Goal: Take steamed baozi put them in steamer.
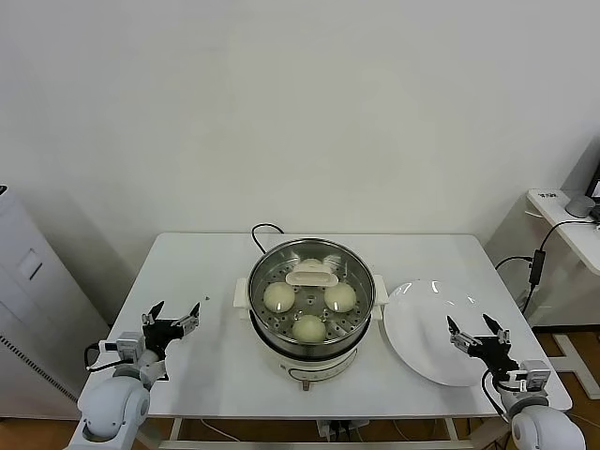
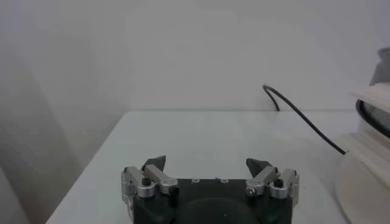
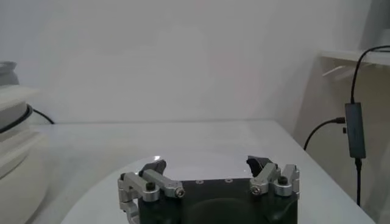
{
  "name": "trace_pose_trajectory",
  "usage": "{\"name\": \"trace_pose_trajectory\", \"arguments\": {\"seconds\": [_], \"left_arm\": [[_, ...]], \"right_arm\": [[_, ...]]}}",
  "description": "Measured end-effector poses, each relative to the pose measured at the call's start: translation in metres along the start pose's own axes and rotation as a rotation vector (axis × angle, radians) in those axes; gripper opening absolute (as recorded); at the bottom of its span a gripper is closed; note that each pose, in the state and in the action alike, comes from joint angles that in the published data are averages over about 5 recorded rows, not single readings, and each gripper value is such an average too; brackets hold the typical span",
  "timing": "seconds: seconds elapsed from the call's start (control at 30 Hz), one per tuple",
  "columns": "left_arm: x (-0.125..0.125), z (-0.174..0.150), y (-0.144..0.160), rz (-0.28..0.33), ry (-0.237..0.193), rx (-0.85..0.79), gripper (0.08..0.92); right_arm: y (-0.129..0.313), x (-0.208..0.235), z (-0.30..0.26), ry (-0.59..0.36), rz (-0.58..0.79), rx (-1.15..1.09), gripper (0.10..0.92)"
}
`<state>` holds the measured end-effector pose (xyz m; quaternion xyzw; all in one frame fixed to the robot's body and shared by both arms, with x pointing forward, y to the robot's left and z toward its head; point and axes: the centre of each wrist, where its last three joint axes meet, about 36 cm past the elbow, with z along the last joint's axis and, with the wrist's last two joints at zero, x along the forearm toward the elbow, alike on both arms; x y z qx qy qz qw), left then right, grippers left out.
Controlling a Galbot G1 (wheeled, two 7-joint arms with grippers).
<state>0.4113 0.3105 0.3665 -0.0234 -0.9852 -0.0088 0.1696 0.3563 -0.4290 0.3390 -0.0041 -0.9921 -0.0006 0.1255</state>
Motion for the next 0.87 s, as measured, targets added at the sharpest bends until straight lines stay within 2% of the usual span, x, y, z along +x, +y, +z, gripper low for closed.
{"name": "trace_pose_trajectory", "arguments": {"seconds": [0.87], "left_arm": [[-0.0005,-0.0032,-0.0035,0.012,0.007,0.014,0.823]], "right_arm": [[0.0034,-0.0023,0.0006,0.001,0.006,0.006,0.823]]}}
